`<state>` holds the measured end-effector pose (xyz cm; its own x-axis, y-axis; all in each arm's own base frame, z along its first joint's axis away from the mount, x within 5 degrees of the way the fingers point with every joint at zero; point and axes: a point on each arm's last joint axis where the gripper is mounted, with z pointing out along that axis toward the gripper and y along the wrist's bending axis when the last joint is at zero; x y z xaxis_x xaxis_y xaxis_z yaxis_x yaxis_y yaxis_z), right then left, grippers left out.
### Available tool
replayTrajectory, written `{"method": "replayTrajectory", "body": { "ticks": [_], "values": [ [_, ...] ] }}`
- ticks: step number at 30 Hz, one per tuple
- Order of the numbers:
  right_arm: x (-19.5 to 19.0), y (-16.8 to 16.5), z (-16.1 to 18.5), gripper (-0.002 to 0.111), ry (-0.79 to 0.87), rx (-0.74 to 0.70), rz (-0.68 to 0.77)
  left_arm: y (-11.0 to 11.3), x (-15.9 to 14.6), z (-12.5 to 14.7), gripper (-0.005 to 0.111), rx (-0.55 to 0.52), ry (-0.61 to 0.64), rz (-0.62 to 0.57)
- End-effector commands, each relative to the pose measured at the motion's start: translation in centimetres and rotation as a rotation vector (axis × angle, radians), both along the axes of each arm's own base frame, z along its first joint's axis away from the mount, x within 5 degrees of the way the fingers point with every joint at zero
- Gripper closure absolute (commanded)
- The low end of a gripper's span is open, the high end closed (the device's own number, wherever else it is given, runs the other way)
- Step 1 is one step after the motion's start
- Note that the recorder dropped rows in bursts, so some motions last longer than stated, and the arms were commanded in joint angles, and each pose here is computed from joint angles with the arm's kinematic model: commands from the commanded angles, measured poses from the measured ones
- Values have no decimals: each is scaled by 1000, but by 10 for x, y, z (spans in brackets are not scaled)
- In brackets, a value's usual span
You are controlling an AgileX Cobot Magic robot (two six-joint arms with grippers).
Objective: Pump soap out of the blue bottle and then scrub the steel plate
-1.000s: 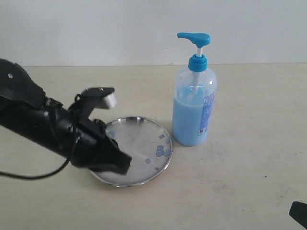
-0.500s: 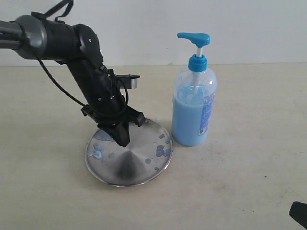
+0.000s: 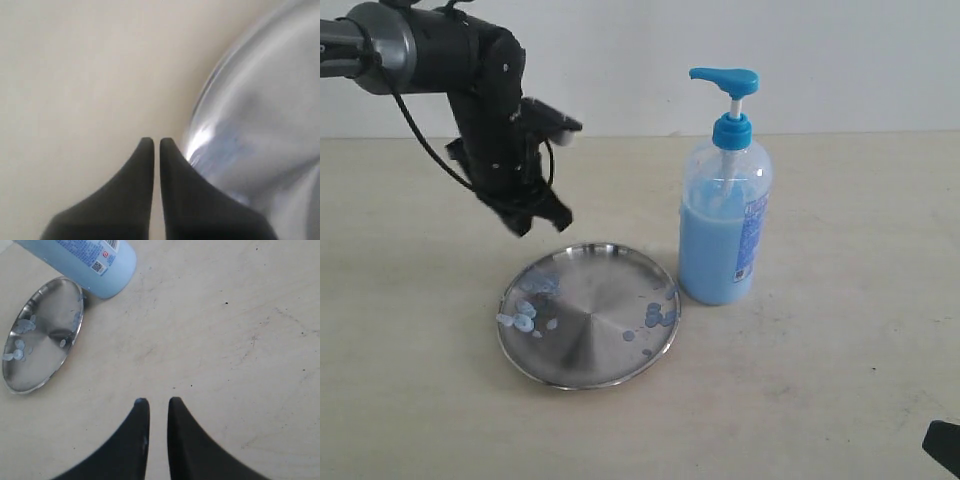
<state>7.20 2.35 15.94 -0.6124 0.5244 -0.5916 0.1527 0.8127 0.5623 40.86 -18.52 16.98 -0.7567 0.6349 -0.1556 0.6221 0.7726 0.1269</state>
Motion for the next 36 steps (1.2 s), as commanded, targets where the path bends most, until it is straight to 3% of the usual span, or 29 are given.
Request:
{"method": "replayTrajectory", "body": {
  "ticks": [1,3,5,6,10,11,13,15,17,19,21,22,26,27,30,31,33,34,35,36],
  "values": [
    [1,0,0,106,-2,-6,3,-48,-8,13,102,-422,-7,-251],
    [1,0,0,106,-2,-6,3,-56,-23,13,102,-487,113,-404],
    [1,0,0,106,-2,-6,3,-50,-40,12,102,-439,293,-474],
    [1,0,0,106,-2,-6,3,-46,-40,11,102,-392,298,-457],
    [1,0,0,106,-2,-6,3,-7,-27,15,102,12,205,-253],
    [1,0,0,106,-2,-6,3,-2,-22,18,102,62,156,-221],
    [1,0,0,106,-2,-6,3,-9,-4,22,102,-22,-49,-174],
    [1,0,0,106,-2,-6,3,-27,2,22,102,-225,-110,-142],
    [1,0,0,106,-2,-6,3,-43,-5,19,102,-375,-46,-230],
    [1,0,0,106,-2,-6,3,-51,-24,15,102,-457,137,-365],
    [1,0,0,106,-2,-6,3,-46,-39,15,102,-435,299,-432],
    [1,0,0,106,-2,-6,3,-44,-38,14,102,-400,294,-429],
    [1,0,0,106,-2,-6,3,-20,-27,23,102,-148,224,-236],
    [1,0,0,106,-2,-6,3,-20,-19,26,102,-143,156,-170],
    [1,0,0,106,-2,-6,3,-35,4,31,102,-331,-80,0],
    [1,0,0,106,-2,-6,3,-46,2,29,102,-441,-63,-52],
    [1,0,0,106,-2,-6,3,-54,-11,27,102,-491,59,-208],
    [1,0,0,106,-2,-6,3,-54,-16,25,102,-489,110,-225],
    [1,0,0,106,-2,-6,3,-50,-30,23,102,-456,265,-265],
    [1,0,0,106,-2,-6,3,-49,-33,22,102,-442,304,-277]
  ]
}}
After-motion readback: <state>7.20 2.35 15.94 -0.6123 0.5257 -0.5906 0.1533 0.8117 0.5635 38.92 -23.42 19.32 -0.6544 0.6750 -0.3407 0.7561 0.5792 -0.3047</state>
